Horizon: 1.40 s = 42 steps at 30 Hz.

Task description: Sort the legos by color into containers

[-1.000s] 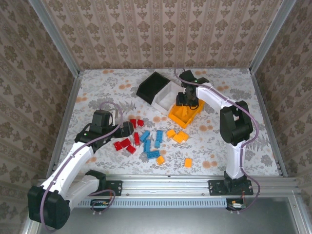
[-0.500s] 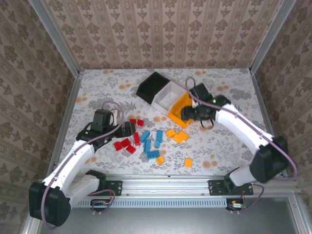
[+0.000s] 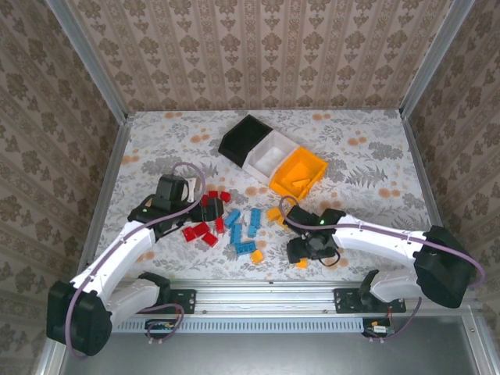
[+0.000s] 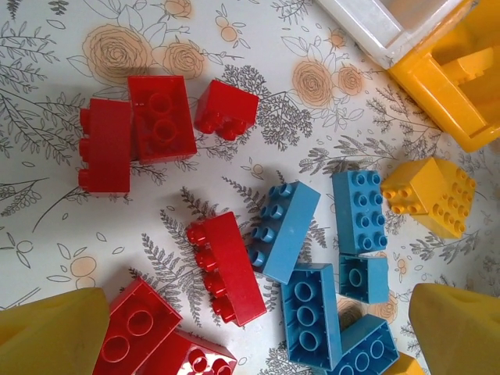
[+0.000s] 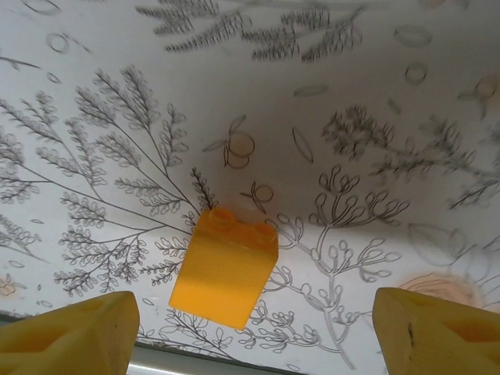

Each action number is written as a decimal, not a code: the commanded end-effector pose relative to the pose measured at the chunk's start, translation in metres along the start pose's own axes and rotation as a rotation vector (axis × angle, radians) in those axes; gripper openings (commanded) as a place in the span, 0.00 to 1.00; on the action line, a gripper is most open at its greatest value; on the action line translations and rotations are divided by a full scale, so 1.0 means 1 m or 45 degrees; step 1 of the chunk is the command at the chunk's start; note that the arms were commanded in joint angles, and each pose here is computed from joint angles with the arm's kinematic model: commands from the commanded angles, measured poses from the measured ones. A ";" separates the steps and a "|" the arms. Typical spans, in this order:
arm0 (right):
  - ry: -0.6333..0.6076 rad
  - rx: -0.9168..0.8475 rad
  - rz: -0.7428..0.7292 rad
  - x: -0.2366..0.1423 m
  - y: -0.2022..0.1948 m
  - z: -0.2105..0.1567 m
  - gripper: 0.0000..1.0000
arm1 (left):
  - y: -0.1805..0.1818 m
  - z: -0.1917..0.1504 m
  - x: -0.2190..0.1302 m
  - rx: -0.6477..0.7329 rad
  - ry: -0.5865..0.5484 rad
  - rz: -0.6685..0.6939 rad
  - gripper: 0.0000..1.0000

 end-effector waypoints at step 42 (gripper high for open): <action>-0.149 0.162 -0.155 -0.004 0.004 0.000 0.36 | 0.006 -0.014 0.006 -0.035 0.024 0.016 1.00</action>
Point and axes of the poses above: each hand's point on the last joint's axis, 136 mm out from that joint toward the fingers, its own x axis out along the fingers, its own y axis along the line the jaws close on, z = x × y, the point moved 9 cm from there along -x, back along the fingers, and after that the axes turned 13 degrees about -x, right-handed, at the moved point
